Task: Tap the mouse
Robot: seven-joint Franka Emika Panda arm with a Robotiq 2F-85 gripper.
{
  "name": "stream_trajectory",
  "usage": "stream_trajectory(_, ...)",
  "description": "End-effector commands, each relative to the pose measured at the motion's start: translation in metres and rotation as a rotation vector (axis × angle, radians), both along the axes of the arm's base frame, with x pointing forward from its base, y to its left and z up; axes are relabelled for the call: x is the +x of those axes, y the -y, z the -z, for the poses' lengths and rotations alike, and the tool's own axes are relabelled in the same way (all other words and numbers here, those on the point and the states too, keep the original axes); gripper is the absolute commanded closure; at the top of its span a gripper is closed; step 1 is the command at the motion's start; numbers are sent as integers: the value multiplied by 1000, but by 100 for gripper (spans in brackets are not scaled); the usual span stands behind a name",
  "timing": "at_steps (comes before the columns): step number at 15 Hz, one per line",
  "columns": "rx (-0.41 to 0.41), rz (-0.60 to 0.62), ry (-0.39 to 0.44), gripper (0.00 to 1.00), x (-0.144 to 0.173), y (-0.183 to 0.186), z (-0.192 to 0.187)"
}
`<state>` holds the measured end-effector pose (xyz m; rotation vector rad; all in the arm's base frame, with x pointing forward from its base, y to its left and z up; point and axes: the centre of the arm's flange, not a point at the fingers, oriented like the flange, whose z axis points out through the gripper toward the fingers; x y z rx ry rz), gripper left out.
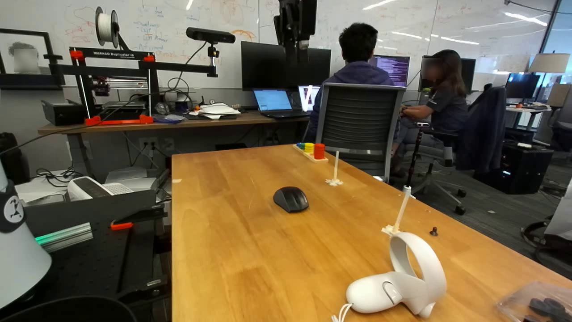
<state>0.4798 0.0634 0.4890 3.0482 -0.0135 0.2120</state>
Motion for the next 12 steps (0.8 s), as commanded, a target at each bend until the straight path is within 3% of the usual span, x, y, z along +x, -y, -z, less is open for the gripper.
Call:
stream_trajectory(1, -4, -28, -9, 12, -5, 2, -13)
stream_trajectory(3, -2, -30, -11, 0, -5, 3, -14)
stream_trajectory(12, -6, -23, -19, 0, -3, 3, -1)
